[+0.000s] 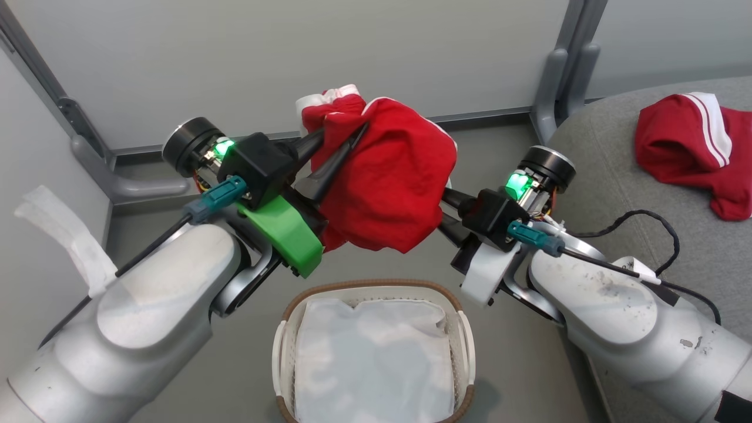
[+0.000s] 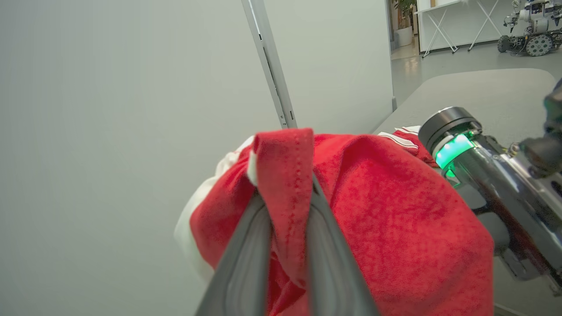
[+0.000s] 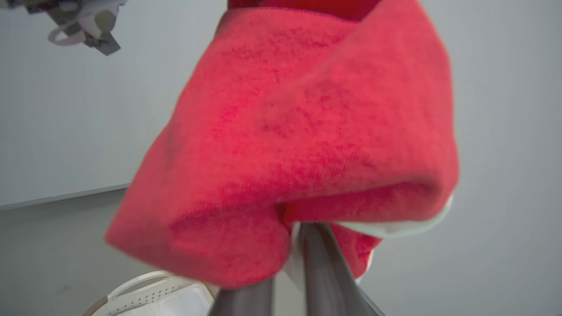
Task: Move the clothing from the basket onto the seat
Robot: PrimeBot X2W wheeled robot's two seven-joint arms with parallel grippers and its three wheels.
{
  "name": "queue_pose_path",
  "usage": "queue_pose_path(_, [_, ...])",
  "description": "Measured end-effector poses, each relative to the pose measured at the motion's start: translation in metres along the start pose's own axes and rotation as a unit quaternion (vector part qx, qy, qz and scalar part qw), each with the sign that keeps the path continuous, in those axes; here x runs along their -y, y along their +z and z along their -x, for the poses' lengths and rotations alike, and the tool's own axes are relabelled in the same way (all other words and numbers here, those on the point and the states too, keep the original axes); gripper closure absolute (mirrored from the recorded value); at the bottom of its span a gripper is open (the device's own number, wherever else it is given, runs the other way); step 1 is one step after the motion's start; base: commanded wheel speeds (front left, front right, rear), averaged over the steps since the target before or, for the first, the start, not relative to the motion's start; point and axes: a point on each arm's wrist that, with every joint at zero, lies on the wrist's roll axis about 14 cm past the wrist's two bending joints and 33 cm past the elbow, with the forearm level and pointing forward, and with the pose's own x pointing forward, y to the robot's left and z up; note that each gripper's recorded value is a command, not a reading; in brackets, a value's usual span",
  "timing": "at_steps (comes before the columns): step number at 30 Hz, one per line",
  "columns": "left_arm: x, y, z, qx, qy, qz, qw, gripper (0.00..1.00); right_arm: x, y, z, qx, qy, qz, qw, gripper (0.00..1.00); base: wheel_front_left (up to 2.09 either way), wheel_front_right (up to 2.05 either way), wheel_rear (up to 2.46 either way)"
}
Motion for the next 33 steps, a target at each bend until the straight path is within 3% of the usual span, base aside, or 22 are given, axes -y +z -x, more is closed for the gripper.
queue_pose_path(1, [-0.002, -0.003, 0.001, -0.003, 0.005, 0.002, 1.0, 0.41, 0.003, 0.001, 0.001, 0.003, -0.007, -0.003, 1.0, 1.0, 0.0, 0.0, 0.0])
queue_pose_path(2, [-0.004, -0.006, 0.001, -0.004, 0.01, 0.007, 1.0, 0.03, 0.007, 0.003, 0.001, 0.008, -0.015, -0.005, 1.0, 1.0, 0.0, 0.0, 0.0])
queue_pose_path(3, [-0.005, -0.008, 0.002, -0.004, 0.014, 0.01, 1.0, 0.0, 0.01, 0.004, 0.002, 0.01, -0.021, -0.007, 1.0, 1.0, 0.0, 0.0, 0.0])
queue_pose_path(21, [0.013, -0.074, 0.017, -0.041, 0.064, 0.122, 0.99, 0.0, 0.062, -0.008, 0.029, 0.009, -0.128, -0.013, 0.992, 1.0, 0.0, 0.0, 0.0])
queue_pose_path(33, [0.033, -0.096, 0.013, -0.053, 0.057, 0.155, 0.985, 0.0, 0.1, -0.024, 0.067, -0.011, -0.209, -0.015, 0.978, 1.0, 0.0, 0.0, 0.0])
